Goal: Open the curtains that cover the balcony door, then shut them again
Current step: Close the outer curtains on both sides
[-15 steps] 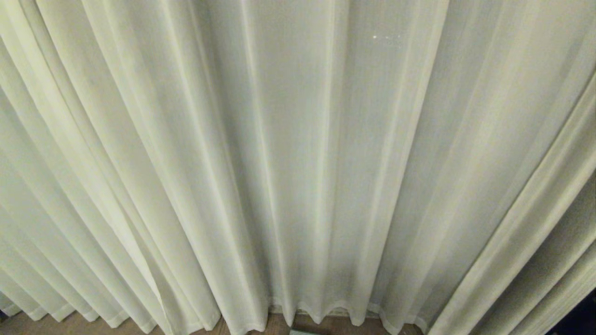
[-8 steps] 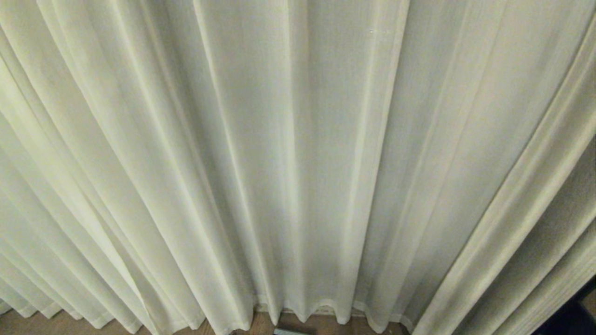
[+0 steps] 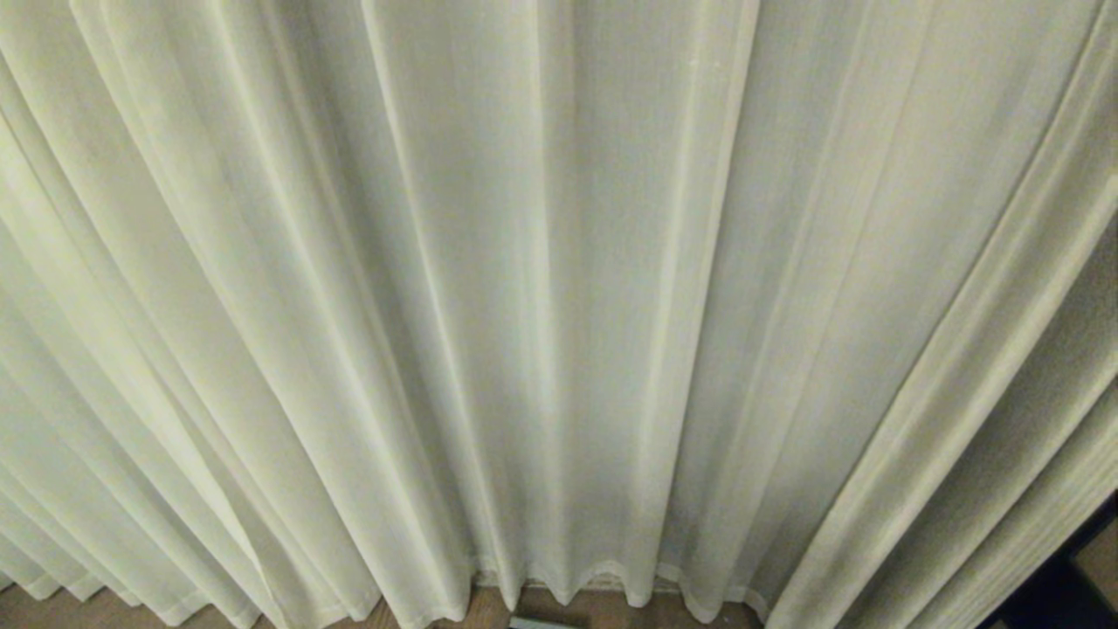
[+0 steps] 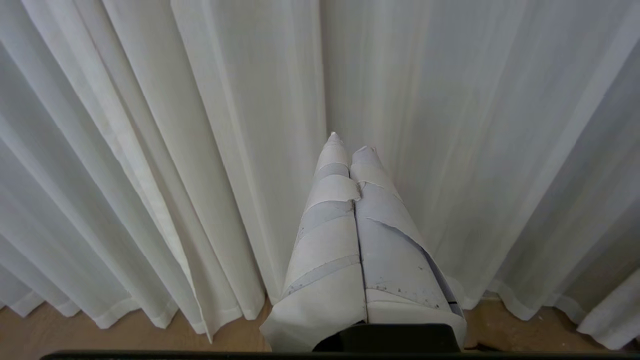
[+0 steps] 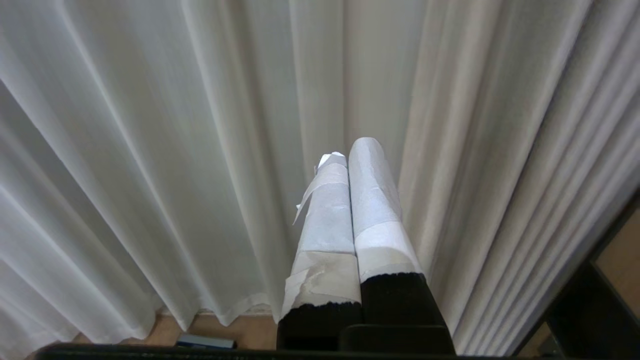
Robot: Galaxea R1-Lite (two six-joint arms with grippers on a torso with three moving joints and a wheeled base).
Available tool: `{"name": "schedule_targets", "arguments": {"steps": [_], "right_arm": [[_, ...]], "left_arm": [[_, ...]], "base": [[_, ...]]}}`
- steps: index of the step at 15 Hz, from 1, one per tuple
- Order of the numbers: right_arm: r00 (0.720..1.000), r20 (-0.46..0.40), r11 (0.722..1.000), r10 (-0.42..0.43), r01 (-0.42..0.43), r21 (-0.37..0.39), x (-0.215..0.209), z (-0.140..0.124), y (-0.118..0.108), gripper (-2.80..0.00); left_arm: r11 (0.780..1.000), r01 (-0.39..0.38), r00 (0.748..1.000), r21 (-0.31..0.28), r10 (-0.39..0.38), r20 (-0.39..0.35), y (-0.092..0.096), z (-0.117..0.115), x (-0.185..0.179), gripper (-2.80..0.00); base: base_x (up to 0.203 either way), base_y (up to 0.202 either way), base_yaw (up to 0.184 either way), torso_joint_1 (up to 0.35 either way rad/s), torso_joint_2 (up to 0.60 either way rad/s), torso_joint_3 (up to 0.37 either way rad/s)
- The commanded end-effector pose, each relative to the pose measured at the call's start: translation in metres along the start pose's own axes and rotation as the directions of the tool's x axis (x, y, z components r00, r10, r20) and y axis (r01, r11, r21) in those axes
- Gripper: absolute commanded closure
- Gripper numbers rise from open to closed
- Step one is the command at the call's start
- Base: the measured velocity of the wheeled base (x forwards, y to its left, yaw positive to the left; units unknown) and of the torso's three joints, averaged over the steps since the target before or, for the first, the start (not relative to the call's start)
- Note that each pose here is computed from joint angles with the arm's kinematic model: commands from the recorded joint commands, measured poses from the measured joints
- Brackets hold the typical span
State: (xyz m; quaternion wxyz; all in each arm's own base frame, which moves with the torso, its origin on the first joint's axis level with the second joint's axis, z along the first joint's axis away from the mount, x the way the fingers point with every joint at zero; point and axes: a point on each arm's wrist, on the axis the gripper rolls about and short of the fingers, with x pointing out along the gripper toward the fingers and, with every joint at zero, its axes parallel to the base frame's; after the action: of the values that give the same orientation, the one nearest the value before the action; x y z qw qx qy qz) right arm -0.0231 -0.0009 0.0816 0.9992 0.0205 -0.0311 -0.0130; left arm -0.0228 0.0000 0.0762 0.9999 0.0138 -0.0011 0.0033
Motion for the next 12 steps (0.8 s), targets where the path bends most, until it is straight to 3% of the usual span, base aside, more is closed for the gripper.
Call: {"name": "schedule_targets", "arguments": {"steps": [1, 8, 10, 12], "right_arm": [[1.000, -0.003, 1.000, -0.004, 0.004, 0.002, 0.000, 0.000, 0.000, 0.00], [1.000, 0.022, 1.000, 0.010, -0.010, -0.014, 0.000, 0.002, 0.000, 0.00], [0.991, 0.084, 0.994, 0.106, -0.105, -0.019, -0.004, 0.023, 0.003, 0.00], [0.988, 0.074, 0.990, 0.139, -0.137, -0.025, 0.000, 0.043, 0.005, 0.00]], "left_arm": [[1.000, -0.001, 1.000, 0.000, 0.001, 0.002, 0.000, 0.000, 0.000, 0.00], [1.000, -0.003, 1.000, 0.000, 0.003, 0.001, 0.000, 0.000, 0.000, 0.00], [1.000, -0.003, 1.000, 0.000, 0.003, 0.002, 0.000, 0.000, 0.000, 0.00], [1.000, -0.003, 1.000, 0.000, 0.003, 0.002, 0.000, 0.000, 0.000, 0.00]], "base": [[0.000, 0.000, 0.000, 0.000, 0.00, 0.000], [0.000, 0.000, 0.000, 0.000, 0.00, 0.000], [0.000, 0.000, 0.000, 0.000, 0.00, 0.000], [0.000, 0.000, 0.000, 0.000, 0.00, 0.000]]}}
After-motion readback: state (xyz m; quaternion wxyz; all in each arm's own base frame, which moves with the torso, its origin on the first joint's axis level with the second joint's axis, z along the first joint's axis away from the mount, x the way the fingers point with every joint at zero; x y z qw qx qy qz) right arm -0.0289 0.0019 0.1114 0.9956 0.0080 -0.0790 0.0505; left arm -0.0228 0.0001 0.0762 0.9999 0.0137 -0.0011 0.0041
